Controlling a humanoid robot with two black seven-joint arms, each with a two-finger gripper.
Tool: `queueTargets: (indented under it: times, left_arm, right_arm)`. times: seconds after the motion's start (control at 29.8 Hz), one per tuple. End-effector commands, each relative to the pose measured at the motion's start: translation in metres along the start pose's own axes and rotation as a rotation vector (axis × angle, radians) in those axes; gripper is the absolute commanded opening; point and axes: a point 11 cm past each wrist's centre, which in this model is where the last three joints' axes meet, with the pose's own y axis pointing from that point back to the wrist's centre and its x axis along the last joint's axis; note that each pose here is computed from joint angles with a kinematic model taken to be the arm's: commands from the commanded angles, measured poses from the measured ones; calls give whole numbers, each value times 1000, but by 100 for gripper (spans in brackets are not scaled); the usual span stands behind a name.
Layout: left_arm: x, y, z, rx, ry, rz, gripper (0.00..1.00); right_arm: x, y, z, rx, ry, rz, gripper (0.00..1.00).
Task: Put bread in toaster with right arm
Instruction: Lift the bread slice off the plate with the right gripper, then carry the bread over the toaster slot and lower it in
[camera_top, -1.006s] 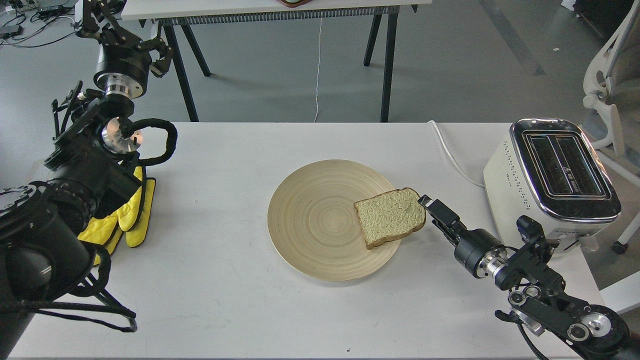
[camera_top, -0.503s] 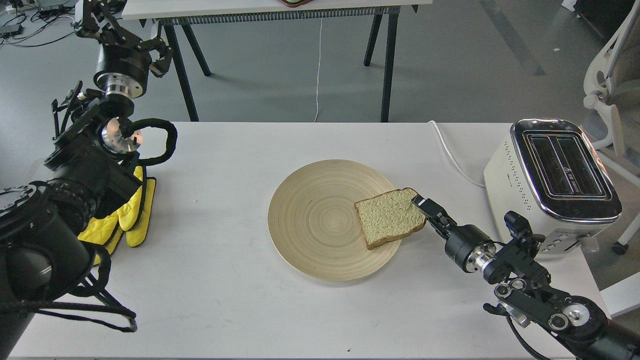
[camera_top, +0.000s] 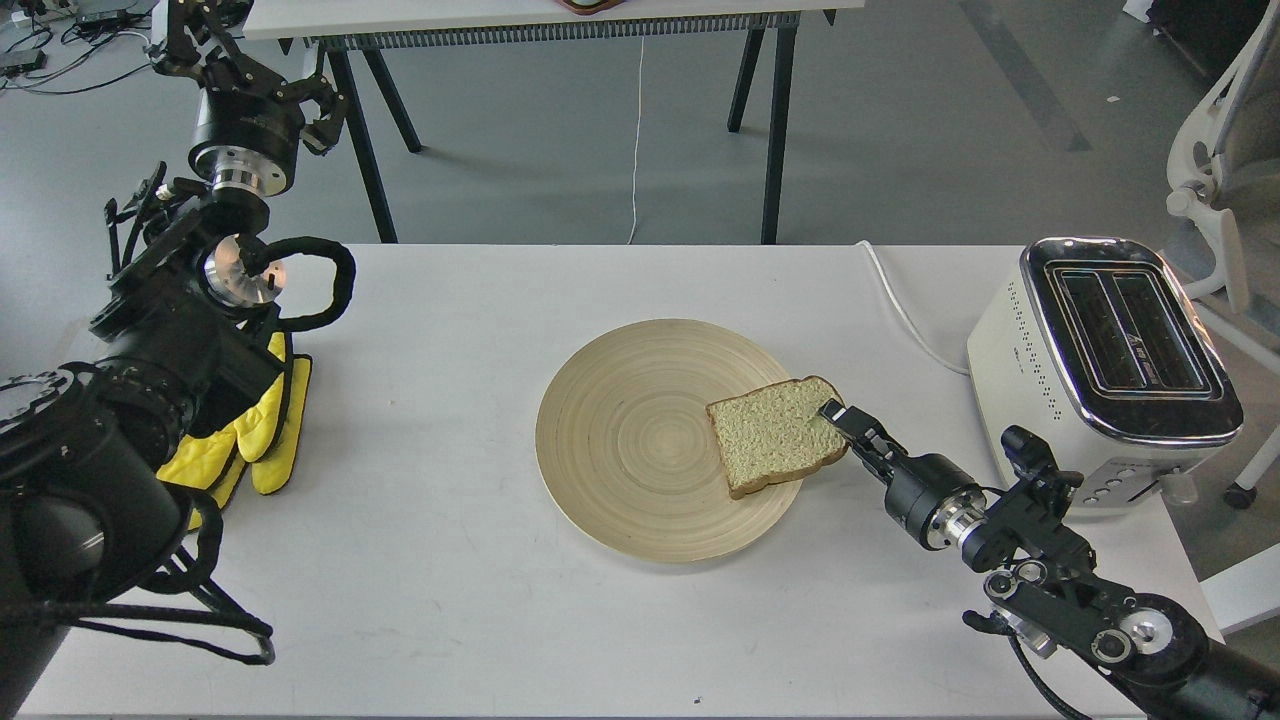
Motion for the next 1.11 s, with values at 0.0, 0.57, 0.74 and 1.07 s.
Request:
queueTargets:
  times: [0.0,0.57,0.74,1.07]
  left_arm:
    - [0,0,0,0,0,0,100]
    - [0,0,0,0,0,0,100]
    - [0,0,0,0,0,0,100]
    - [0,0,0,0,0,0,100]
  right_arm:
    - [-2,-1,0,0,-4,-1,13]
    - [103,33,-67,159,171,95,3]
    - [162,75,-94,172,317,148,3]
    - [259,161,-94,-5,557,274,3]
